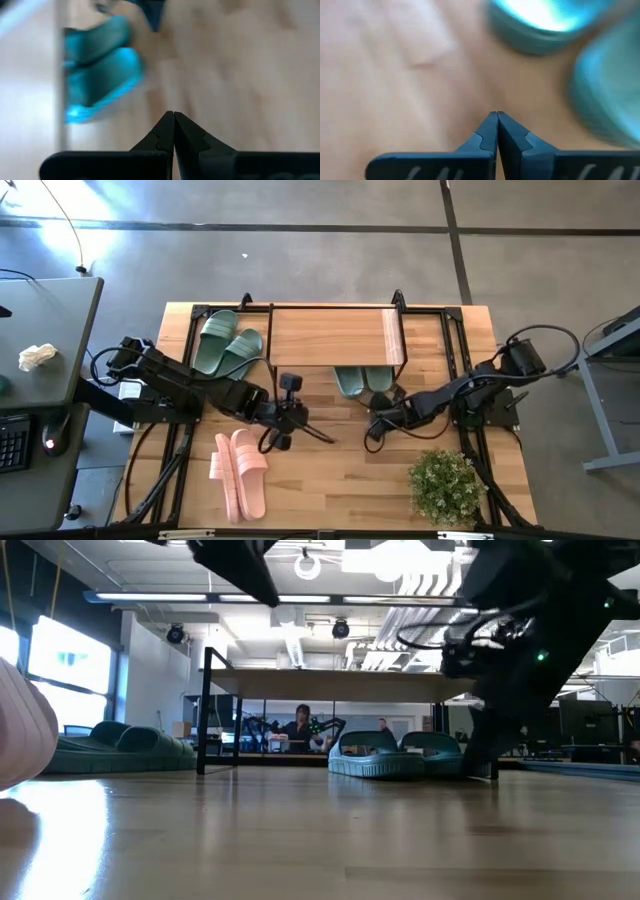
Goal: Pick and place slides into the shelf
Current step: Put the pink slide under the shelf
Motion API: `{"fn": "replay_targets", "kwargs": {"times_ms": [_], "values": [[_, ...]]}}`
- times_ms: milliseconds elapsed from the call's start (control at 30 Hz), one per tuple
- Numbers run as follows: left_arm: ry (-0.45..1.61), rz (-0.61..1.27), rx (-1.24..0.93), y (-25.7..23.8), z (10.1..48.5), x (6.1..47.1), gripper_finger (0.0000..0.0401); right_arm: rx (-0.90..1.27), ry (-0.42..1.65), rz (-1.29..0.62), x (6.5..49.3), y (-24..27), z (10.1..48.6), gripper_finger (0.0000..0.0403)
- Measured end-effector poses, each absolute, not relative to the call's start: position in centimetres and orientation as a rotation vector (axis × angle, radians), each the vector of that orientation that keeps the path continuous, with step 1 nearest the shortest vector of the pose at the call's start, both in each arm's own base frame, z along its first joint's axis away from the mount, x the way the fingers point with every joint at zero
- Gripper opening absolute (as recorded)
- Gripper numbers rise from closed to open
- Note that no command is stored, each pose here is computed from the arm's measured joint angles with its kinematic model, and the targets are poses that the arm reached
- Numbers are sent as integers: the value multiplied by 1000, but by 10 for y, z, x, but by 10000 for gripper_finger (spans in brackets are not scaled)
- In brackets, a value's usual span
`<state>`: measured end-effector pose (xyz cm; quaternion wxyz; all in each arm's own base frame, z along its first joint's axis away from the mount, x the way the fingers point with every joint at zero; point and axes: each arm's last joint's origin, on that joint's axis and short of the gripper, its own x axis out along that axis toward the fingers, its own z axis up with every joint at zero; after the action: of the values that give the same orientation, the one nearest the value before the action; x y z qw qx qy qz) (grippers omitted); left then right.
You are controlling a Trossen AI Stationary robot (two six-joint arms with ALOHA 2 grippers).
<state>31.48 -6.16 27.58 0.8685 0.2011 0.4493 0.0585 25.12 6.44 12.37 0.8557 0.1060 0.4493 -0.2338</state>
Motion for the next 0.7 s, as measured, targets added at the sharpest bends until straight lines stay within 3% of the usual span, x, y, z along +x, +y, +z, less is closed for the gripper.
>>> {"fn": "replay_targets", "kwargs": {"times_ms": [200,367,467,700], "values": [[939,-269,182,-84,282,308,0,216,843,-240,263,86,133,0],[968,-407,-22,-106,291,303,0,209,799,-216,266,87,136,0],[1045,-375,-73,-117,290,294,0,221,790,-224,268,86,136,0],[1389,-42,4,-137,291,259,0,237,770,-228,270,84,138,0]]}}
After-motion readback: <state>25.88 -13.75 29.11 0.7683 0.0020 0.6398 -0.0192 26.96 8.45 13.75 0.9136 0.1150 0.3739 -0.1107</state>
